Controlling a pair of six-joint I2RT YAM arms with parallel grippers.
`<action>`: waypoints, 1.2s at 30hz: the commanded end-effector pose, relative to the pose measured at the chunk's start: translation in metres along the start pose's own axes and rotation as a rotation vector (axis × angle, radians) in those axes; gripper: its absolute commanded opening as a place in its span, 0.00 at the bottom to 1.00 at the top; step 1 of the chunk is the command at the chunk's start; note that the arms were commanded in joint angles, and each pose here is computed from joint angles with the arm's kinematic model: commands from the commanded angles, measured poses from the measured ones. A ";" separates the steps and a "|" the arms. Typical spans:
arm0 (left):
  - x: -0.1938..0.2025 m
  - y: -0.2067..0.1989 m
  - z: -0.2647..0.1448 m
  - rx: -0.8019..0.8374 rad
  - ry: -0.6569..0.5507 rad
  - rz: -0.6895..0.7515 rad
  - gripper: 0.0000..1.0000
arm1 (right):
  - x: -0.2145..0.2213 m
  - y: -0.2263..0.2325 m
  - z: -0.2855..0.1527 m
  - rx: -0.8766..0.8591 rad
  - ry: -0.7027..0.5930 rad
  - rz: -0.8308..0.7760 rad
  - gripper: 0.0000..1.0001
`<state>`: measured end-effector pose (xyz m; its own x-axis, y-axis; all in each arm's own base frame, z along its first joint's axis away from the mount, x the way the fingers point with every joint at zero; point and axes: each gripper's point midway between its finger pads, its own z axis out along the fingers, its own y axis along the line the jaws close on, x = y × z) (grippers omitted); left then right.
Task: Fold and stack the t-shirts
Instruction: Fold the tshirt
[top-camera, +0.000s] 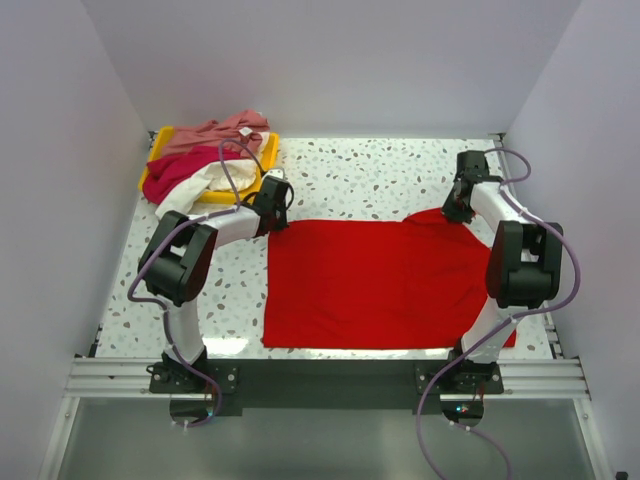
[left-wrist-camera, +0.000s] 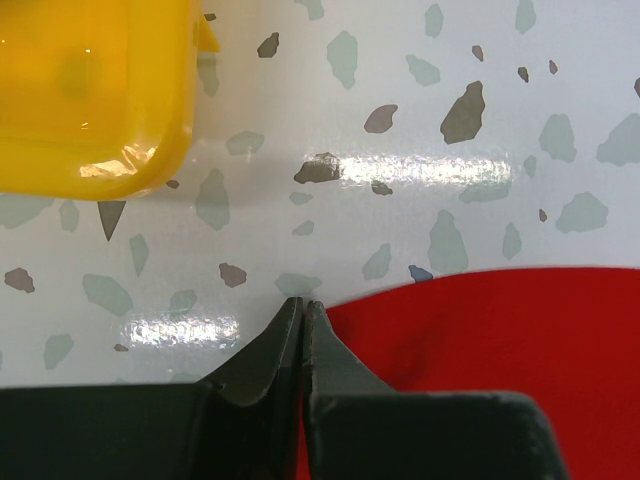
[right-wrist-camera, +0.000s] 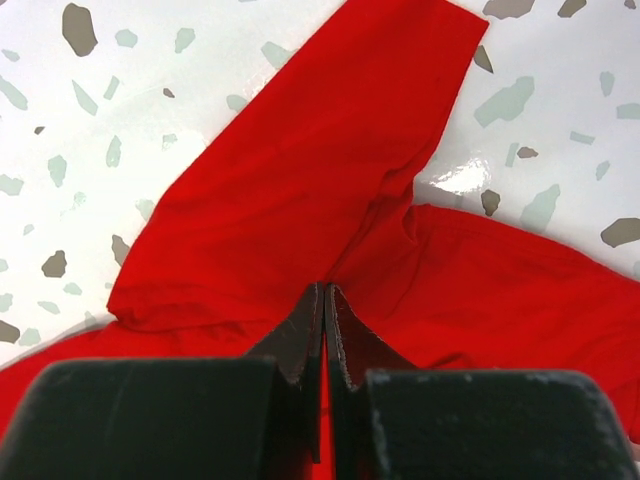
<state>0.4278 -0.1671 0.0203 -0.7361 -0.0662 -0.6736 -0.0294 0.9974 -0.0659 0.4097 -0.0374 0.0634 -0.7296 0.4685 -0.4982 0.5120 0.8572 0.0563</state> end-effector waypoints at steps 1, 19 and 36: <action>0.001 0.003 -0.004 0.006 0.008 0.014 0.00 | -0.018 0.006 -0.014 -0.026 -0.036 -0.002 0.00; -0.003 0.003 -0.008 0.007 0.002 0.013 0.00 | -0.035 0.004 -0.051 -0.048 -0.093 -0.018 0.00; -0.001 0.005 -0.013 0.006 0.000 0.009 0.00 | -0.028 -0.002 -0.078 -0.071 -0.115 -0.021 0.00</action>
<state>0.4235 -0.1656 0.0203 -0.7402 -0.0650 -0.6693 -0.0286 0.9975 -0.0652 0.4022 -0.0379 0.1186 -0.7070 0.4368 -0.5562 0.4813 0.8734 0.0742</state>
